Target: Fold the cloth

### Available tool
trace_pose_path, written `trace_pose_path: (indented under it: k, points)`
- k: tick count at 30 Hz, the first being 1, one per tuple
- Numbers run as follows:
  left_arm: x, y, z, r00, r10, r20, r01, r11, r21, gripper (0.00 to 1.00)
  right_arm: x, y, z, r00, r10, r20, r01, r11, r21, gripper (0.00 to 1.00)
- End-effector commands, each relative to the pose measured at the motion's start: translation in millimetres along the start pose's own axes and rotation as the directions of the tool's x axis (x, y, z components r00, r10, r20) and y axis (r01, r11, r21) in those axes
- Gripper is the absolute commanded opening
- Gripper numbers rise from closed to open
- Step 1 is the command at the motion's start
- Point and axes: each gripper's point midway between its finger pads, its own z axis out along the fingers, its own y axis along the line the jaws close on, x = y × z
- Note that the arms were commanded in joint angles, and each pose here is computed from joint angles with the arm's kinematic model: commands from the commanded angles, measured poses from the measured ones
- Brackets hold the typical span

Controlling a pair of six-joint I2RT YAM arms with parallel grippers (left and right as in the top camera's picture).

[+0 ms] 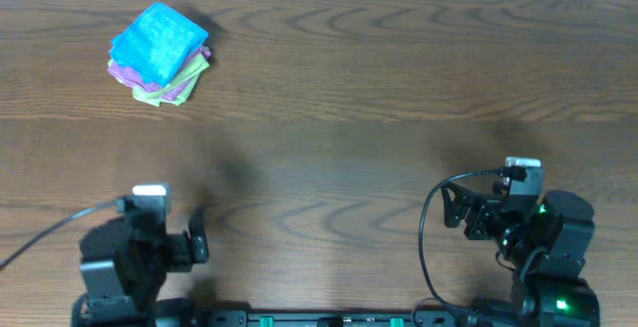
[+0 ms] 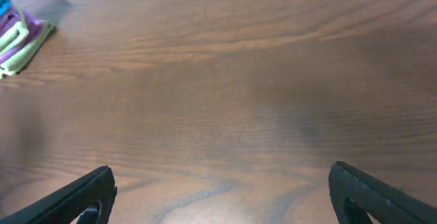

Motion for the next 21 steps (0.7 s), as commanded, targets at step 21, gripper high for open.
trace_pose_path:
  k: [21]
  points:
    - [78.7,4.7,52.1,0.997,0.083,0.002,-0.083,0.996,-0.028,0.95,-1.1,-1.1,-1.1,1.000,0.013,0.007,-0.013,1.000,0.003,0.99]
